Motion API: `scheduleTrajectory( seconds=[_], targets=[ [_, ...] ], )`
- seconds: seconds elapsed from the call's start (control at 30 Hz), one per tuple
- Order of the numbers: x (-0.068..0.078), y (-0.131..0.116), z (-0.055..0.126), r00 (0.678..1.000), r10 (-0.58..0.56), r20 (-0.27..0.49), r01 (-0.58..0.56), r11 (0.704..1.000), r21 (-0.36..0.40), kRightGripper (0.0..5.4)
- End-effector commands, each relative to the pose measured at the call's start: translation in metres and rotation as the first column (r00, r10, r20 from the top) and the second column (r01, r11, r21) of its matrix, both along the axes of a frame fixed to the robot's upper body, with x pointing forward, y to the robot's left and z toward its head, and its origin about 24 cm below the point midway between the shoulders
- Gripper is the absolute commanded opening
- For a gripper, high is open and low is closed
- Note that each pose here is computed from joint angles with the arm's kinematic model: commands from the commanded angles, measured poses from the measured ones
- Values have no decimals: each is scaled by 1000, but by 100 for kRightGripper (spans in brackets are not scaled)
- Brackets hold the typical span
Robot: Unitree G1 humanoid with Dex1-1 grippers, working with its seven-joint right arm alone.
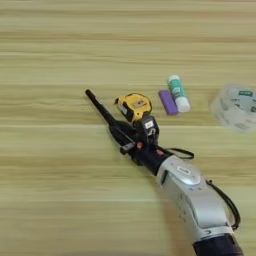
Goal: Move the objects on the table
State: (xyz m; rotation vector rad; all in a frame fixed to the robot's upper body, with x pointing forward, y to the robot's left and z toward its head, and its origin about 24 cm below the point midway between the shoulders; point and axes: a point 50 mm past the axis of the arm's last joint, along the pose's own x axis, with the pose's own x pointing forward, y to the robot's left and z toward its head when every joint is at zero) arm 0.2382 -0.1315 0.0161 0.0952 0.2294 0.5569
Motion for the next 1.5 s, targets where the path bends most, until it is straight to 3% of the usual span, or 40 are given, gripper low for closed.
scheduleTrajectory(
  seconds=[0.03,0.67,0.97,1.17,1.5],
  targets=[
    [16,3,18,995,0,100,0,1000,-1,108],
    [20,3,5,998,-3,60,5,1000,-29,108],
    [19,4,7,997,4,75,-2,999,-35,254],
    [18,6,11,992,16,123,-10,999,-52,311],
    [16,11,28,962,36,269,-29,999,-29,421]
  ],
)
